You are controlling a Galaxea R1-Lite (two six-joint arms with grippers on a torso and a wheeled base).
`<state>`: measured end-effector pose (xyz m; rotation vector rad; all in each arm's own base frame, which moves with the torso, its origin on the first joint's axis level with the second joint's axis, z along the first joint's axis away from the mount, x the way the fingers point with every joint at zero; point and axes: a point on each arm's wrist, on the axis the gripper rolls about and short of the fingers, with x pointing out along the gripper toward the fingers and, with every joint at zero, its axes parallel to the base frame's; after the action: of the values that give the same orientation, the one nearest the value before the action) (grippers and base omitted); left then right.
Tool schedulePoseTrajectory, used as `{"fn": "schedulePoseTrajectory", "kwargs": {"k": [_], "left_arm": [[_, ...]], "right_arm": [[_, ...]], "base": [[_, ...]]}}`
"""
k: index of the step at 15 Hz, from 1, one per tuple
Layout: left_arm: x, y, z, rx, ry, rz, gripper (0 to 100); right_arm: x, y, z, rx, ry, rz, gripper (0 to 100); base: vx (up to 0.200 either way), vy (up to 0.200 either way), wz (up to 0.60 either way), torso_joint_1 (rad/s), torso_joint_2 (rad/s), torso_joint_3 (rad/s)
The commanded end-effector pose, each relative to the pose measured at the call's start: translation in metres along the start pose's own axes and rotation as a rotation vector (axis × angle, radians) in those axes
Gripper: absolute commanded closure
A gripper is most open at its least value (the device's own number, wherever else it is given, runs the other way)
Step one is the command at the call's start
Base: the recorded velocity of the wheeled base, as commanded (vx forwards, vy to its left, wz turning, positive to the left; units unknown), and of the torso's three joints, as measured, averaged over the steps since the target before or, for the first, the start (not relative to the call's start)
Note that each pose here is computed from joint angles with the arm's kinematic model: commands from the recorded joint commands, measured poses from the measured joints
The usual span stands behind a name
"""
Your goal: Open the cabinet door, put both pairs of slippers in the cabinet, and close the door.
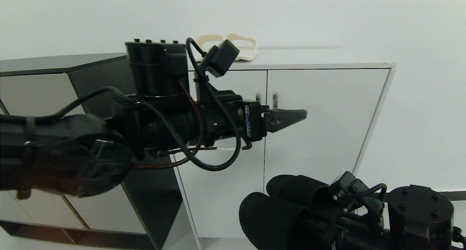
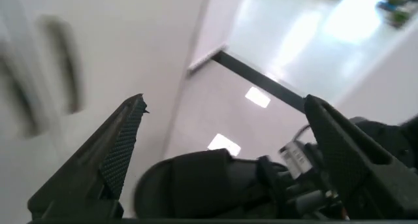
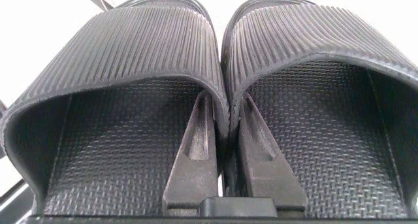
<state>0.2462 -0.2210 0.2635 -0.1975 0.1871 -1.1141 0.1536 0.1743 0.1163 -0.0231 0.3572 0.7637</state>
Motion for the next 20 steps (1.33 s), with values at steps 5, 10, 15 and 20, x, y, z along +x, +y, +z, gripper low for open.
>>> {"fn": "schedulePoseTrajectory", "kwargs": {"k": [5, 10, 15, 20], "left_arm": [[0.034, 0.015, 0.002, -0.075, 0.038, -0.073, 0], [0.038, 0.014, -0.001, -0.072, 0.011, 0.053, 0], [0.047, 0.021, -0.007, -0.075, 0.005, 0.15, 0], [0.064, 0.032, -0.011, -0.072, -0.022, 0.273, 0]], "right_arm": [[0.0, 0.0, 0.0, 0.001, 0.002, 0.016, 100], [0.001, 0.001, 0.0, -0.001, 0.003, 0.018, 100], [0.0, 0.001, 0.0, -0.008, 0.004, 0.017, 100], [0.002, 0.002, -0.002, -0.007, 0.013, 0.017, 100]], "base": [[0.0, 0.0, 0.0, 0.0, 0.0, 0.0], [0.0, 0.0, 0.0, 0.0, 0.0, 0.0], [0.0, 0.0, 0.0, 0.0, 0.0, 0.0], [0.0, 0.0, 0.0, 0.0, 0.0, 0.0]]}}
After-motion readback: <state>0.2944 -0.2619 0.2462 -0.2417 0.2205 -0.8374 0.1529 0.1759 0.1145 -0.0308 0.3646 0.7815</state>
